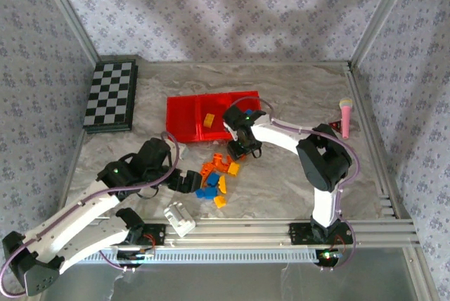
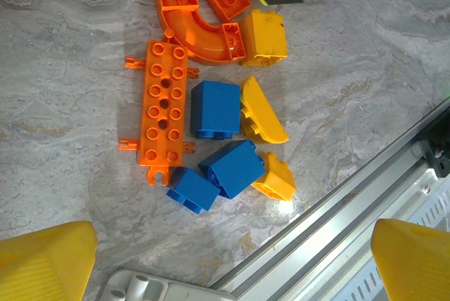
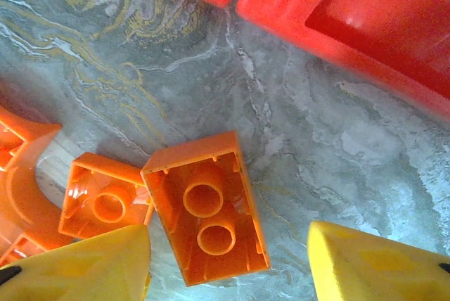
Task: Sort the legos into containers by color
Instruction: Pick up the lego from the center of the table.
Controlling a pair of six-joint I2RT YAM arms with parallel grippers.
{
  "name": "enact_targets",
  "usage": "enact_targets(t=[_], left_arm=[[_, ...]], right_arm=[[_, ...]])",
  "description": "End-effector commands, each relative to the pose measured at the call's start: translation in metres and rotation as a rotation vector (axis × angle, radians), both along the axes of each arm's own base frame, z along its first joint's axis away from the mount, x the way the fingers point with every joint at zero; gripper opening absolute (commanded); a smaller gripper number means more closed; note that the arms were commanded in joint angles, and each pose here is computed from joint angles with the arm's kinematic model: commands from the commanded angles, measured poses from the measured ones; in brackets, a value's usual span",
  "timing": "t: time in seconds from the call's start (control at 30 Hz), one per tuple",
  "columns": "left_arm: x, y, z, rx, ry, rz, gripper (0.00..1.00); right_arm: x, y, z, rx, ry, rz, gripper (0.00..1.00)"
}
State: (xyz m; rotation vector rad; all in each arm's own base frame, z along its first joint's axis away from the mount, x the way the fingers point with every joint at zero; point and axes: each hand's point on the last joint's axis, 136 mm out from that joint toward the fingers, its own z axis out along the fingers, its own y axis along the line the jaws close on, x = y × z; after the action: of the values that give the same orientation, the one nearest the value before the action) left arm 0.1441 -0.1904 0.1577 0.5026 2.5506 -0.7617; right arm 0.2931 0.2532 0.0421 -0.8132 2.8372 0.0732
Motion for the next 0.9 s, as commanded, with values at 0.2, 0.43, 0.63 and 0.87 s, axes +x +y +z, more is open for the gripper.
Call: enact_targets(t=[0.2, 0.43, 0.63, 0.87], left_arm=[[0.002, -0.001, 0.01, -0.021, -0.038, 0.005, 1.0], [0.002, 0.0, 0.013, -0.032, -0.049, 0.008, 1.0], [0.004, 0.003, 0.017, -0.037, -0.075, 0.025, 1.0], [0.01, 0.017, 0.021, 0.0, -0.122, 0.083, 1.0]], right_arm=[[-0.011, -0.006, -0.015, -0.049, 0.06, 0.006, 0.58], [-0.012, -0.007, -0.014, -0.052, 0.059, -0.003, 0.52], [-0.013, -0.009, -0.016, -0.066, 0.065, -0.007, 0.43], [-0.01, -0.007, -0.002, -0.068, 0.029, -0.01, 0.32]])
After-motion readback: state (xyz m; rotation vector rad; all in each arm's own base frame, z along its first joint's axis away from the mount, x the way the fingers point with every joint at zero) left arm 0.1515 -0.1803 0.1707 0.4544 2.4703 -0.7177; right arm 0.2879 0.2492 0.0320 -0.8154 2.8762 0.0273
